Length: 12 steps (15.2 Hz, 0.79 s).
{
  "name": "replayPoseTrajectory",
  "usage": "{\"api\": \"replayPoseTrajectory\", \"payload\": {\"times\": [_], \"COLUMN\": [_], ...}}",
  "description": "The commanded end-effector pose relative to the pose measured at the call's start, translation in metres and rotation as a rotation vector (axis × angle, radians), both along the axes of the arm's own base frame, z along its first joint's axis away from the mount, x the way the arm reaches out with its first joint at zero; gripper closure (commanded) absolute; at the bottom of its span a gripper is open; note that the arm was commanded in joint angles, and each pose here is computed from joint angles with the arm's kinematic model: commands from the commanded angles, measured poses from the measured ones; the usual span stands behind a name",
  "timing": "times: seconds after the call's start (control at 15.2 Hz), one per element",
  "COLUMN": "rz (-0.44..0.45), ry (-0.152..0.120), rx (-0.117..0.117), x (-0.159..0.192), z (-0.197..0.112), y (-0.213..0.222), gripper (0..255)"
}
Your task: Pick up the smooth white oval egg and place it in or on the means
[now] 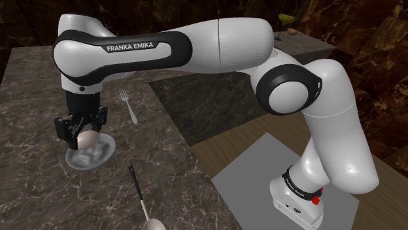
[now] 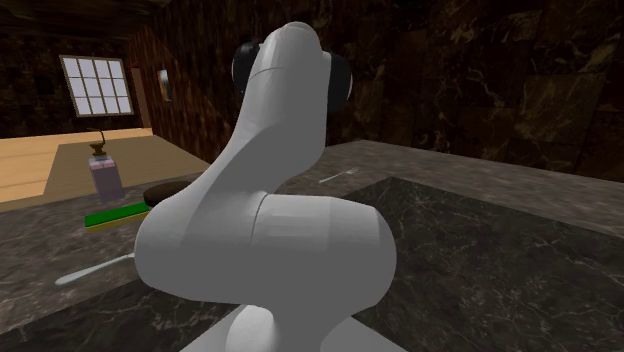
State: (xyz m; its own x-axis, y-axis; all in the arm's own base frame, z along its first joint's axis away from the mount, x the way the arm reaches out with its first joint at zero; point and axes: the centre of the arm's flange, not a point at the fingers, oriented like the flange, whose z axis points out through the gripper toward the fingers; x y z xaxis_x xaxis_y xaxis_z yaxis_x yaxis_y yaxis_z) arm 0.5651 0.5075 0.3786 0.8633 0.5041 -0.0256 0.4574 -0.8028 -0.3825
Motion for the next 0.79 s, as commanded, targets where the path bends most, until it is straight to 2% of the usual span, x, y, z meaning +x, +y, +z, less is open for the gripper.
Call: {"api": "replayPoseTrajectory", "payload": {"times": [0.0, 0.53, 0.59, 0.73], "rz": [0.000, 0.000, 0.000, 0.000], "ry": [0.000, 0.000, 0.000, 0.000], "rx": [0.000, 0.000, 0.000, 0.000], "x": [-0.0003, -0.0003, -0.0003, -0.0003], "z": [-0.0102, -0.0153, -0.0153, -0.0153], "y": [-0.0001, -0.0001, -0.0001, -0.0001], "gripper": [255, 255, 0, 0]}}
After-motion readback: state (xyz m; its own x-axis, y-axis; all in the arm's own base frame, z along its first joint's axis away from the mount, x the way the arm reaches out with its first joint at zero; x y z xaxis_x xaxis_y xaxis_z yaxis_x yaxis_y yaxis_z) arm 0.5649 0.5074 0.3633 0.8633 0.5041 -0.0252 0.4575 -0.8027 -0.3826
